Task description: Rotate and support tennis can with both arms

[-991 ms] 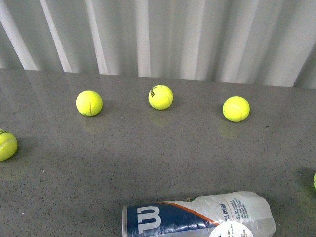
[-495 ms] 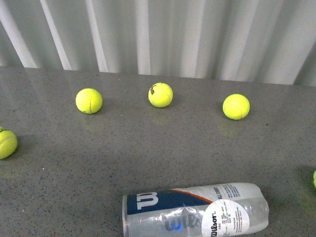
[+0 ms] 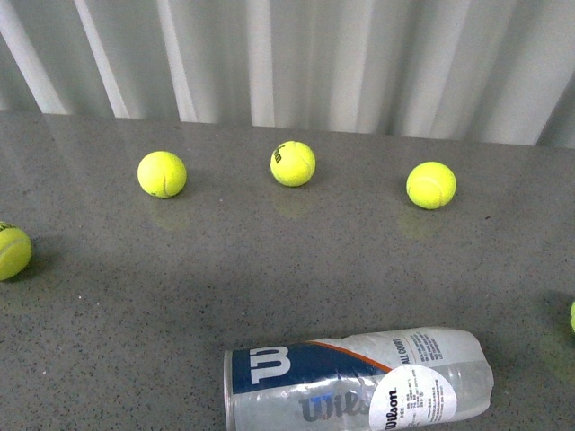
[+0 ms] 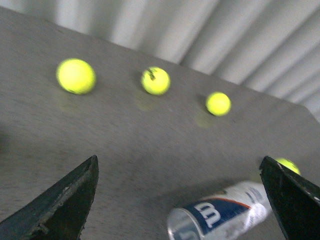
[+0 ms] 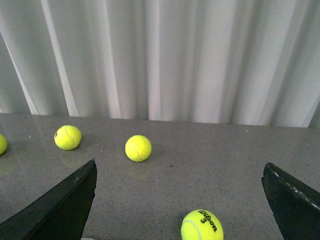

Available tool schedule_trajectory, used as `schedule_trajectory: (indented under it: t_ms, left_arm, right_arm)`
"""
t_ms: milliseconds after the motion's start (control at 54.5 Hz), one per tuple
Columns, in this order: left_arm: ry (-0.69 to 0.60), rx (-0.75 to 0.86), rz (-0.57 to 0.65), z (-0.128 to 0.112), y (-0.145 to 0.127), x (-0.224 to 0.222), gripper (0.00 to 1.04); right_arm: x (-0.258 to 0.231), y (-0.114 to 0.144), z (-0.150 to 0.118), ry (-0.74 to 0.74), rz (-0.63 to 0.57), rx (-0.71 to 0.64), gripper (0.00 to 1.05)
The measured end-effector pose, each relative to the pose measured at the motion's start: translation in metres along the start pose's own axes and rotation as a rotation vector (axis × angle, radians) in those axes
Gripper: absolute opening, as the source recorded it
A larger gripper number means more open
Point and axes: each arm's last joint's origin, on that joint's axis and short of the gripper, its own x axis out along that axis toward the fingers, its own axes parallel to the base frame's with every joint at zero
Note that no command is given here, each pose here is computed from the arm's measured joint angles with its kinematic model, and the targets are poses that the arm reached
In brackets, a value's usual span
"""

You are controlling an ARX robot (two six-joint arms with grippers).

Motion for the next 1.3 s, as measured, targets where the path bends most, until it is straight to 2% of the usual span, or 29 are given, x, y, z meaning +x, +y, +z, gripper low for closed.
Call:
schedule_trajectory:
  t_ms: [92,275,495,606,899,1303]
  left_arm:
    - [0.08,-0.052,-0.081,-0.006,0.005,0.025,0.98]
    - [0.24,-0.119,-0.09,-0.03,0.017,0.066,0.98]
    - [0.409,-0.159,-0.093,-0.062,0.021,0.08,0.98]
    - [0.487,-0.16,-0.141,-0.076,0.015,0.08,0.98]
    - [0.556,-0.148,-0.204,-0.101,-0.004,0.089,0.98]
    - [0.556,-0.201,-0.26,-0.117,-0.026,0.112,0.98]
  right_arm:
    - [0.0,0.0,0.0,0.0,0.0,0.0,0.98]
    - [0.0,0.0,0.0,0.0,0.0,0.0,0.98]
    - [0.0,0.0,0.0,0.0,0.0,0.0,0.98]
    - [0.0,0.0,0.0,0.0,0.0,0.0,0.98]
    - [0.0,0.0,0.0,0.0,0.0,0.0,0.98]
    - [0.0,0.0,0.0,0.0,0.0,0.0,0.98]
